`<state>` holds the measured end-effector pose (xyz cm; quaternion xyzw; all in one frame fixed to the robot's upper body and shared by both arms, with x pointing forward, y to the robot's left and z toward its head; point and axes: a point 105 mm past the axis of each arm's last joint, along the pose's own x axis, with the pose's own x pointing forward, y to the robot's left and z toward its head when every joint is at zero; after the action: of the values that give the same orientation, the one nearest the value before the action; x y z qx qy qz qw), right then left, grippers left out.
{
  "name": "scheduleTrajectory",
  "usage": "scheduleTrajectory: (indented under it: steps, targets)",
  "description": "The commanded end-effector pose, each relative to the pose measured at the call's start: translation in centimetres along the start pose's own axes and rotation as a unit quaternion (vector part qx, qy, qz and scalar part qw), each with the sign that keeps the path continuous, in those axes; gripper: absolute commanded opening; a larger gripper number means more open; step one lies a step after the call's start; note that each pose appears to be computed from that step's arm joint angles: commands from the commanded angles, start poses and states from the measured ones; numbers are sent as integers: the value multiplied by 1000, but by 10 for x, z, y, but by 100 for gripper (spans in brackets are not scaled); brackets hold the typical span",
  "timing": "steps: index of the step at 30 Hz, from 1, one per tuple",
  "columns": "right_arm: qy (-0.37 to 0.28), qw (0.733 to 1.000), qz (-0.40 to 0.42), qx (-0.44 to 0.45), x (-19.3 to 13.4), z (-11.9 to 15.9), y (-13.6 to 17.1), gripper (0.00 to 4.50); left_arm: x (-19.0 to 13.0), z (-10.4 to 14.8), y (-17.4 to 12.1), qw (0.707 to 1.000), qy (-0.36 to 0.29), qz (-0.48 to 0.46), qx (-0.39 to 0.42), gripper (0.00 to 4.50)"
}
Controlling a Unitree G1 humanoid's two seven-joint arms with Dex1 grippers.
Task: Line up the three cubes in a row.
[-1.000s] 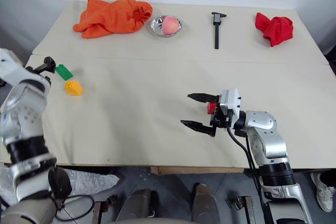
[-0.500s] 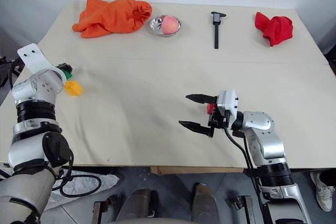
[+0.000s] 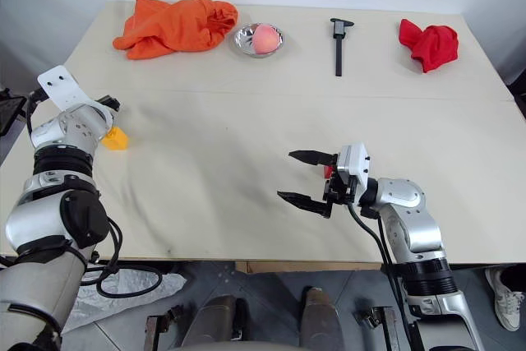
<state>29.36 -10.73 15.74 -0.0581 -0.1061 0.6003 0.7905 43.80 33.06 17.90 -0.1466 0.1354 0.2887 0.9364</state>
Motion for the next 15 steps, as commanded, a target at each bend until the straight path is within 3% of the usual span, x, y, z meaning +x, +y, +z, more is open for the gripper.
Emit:
scheduleTrajectory:
  steps: [1, 6, 9, 12, 15]
  targets:
    - [-15, 1000, 0, -14, 1, 7, 3, 450, -3, 26, 4, 999, -43, 2, 6, 304]
    - [-13, 1000, -1, -11, 0, 6, 5, 450, -2, 27, 9, 998, -52, -5, 28, 151]
    - [-11, 1000, -6, -12, -2, 6, 5, 450, -14, 59, -7, 980, -159, -113, 42, 151]
    - [-9, 1000, -14, -17, -6, 7, 3, 450, -29, 73, -11, 956, -203, -202, 54, 151]
    - [0, 999, -34, -26, -18, 11, -1, 450, -65, 92, -36, 896, -234, -374, 54, 151]
